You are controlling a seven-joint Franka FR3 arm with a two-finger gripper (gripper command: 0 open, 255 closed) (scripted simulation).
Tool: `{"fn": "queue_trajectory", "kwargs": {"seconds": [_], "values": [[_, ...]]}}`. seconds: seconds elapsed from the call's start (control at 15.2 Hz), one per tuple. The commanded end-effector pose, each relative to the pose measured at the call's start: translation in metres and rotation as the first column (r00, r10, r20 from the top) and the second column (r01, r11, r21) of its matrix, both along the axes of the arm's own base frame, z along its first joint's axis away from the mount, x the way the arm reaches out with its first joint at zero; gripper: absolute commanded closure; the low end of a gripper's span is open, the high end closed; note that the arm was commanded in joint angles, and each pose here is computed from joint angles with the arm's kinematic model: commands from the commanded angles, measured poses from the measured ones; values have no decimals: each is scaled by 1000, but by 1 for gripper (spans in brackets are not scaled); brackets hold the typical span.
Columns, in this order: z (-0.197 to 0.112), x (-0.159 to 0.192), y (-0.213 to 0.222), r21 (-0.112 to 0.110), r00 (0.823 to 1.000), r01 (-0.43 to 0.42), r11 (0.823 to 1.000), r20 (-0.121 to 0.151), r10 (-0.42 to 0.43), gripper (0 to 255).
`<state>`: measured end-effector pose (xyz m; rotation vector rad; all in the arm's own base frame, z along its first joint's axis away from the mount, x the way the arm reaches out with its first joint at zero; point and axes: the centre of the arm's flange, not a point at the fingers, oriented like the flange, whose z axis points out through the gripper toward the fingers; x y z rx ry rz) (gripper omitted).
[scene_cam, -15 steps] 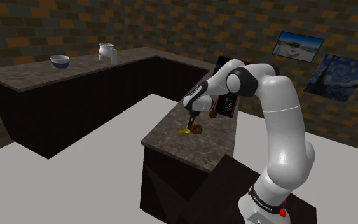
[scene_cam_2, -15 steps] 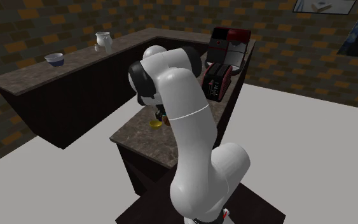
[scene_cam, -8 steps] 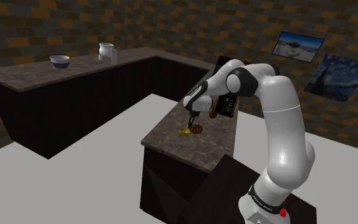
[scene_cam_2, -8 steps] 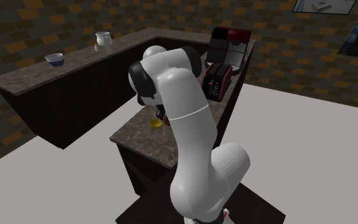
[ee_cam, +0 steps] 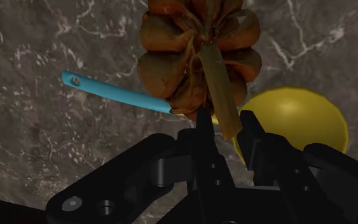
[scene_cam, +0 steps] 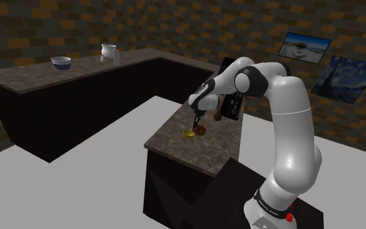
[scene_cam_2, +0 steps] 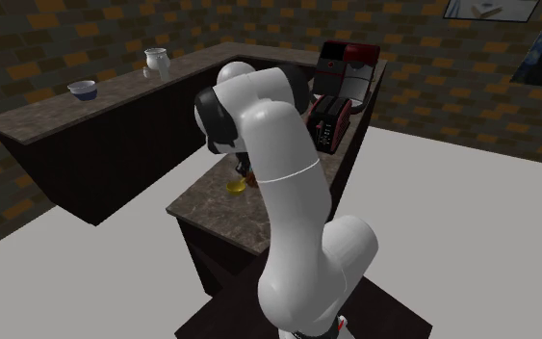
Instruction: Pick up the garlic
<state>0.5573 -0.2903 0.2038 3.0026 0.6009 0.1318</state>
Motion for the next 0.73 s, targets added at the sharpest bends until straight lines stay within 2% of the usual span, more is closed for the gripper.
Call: {"fn": "queue_trajectory", "kwargs": {"seconds": [0.0,0.53,0.66], "values": [[10,0,1,0,1000,0,1000,0,0,255],[53,0,1,0,1000,0,1000,0,0,255],[53,0,1,0,1000,0,1000,0,0,255]]}}
